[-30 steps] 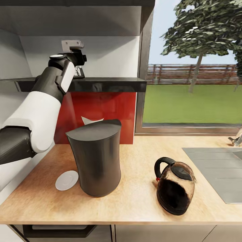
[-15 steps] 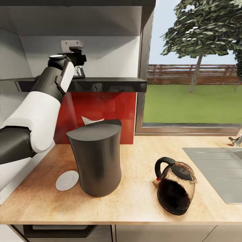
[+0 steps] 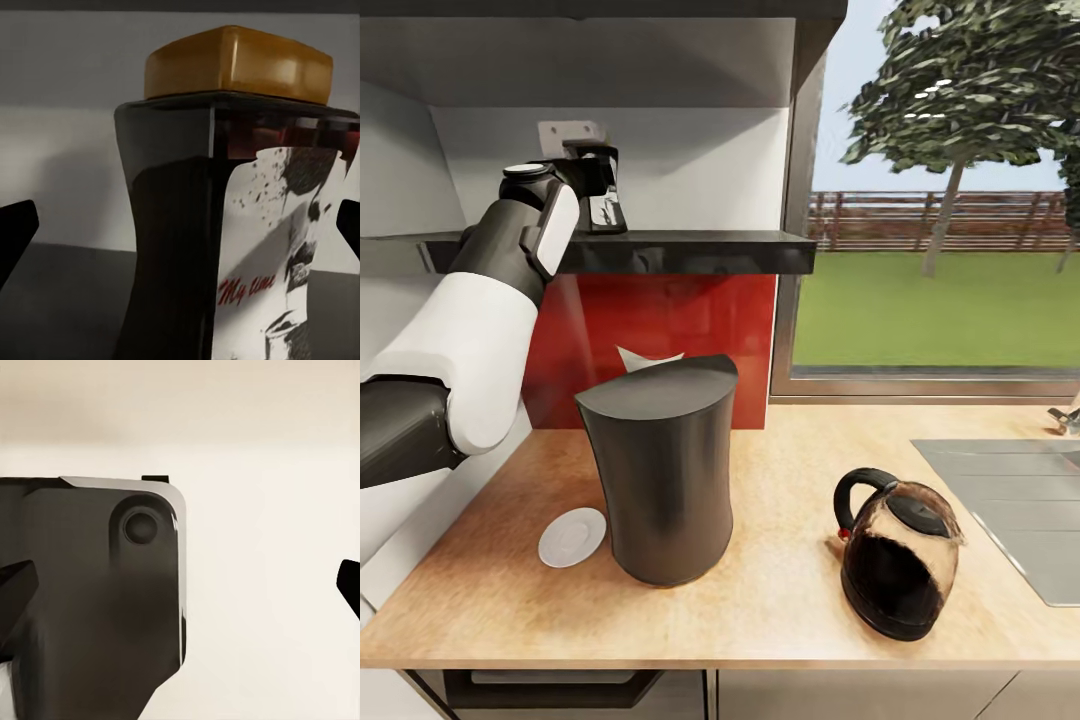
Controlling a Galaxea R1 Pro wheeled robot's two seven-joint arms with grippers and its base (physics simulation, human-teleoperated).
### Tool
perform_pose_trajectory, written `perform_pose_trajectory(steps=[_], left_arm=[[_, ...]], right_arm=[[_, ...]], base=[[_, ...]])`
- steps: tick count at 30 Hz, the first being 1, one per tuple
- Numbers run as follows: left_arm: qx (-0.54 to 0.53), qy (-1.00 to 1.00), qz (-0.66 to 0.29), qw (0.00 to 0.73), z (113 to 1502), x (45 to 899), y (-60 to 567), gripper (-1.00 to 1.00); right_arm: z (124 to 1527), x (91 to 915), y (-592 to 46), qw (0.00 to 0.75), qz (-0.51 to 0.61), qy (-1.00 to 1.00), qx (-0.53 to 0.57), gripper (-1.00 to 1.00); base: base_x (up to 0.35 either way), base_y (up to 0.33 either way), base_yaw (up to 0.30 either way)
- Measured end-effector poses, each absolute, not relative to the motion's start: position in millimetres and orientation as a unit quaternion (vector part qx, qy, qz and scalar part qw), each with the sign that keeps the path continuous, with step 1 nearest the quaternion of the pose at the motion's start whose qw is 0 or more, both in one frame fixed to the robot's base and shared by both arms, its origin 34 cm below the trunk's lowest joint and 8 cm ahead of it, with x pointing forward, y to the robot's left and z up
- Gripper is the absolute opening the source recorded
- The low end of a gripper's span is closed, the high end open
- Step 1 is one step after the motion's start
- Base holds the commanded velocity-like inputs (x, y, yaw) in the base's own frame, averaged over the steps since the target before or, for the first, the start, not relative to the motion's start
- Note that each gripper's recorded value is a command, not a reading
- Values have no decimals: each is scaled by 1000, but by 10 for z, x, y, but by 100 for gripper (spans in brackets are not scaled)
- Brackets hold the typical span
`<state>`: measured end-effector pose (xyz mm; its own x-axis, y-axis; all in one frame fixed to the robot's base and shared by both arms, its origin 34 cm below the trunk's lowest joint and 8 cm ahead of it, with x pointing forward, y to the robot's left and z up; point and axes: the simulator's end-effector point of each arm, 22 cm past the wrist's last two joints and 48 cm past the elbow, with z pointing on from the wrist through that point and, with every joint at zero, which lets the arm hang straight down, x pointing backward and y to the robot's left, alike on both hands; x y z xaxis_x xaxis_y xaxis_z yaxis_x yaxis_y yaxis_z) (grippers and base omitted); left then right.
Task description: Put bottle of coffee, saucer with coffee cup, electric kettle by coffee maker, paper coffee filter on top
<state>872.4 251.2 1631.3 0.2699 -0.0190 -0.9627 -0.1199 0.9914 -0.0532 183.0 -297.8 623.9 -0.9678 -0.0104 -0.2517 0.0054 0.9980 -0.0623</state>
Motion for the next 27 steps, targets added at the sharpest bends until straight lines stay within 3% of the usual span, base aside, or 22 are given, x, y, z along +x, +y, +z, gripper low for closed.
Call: perform_pose_trajectory(steps=[21, 22, 27], left_arm=[[-56, 623, 32, 779, 15924, 8834, 2509, 100], [-56, 624, 32, 779, 15906, 8839, 2508, -100], [-53, 626, 32, 778, 15891, 8835, 2492, -100]], right_arm=[[6239, 1830, -2980, 127, -31, 991, -1, 100], [6239, 1830, -2980, 127, -31, 991, -1, 100], [6241, 1832, -2980, 128, -31, 991, -1, 100]], base=[[42, -15, 0], [0, 0, 0], [0, 0, 0]])
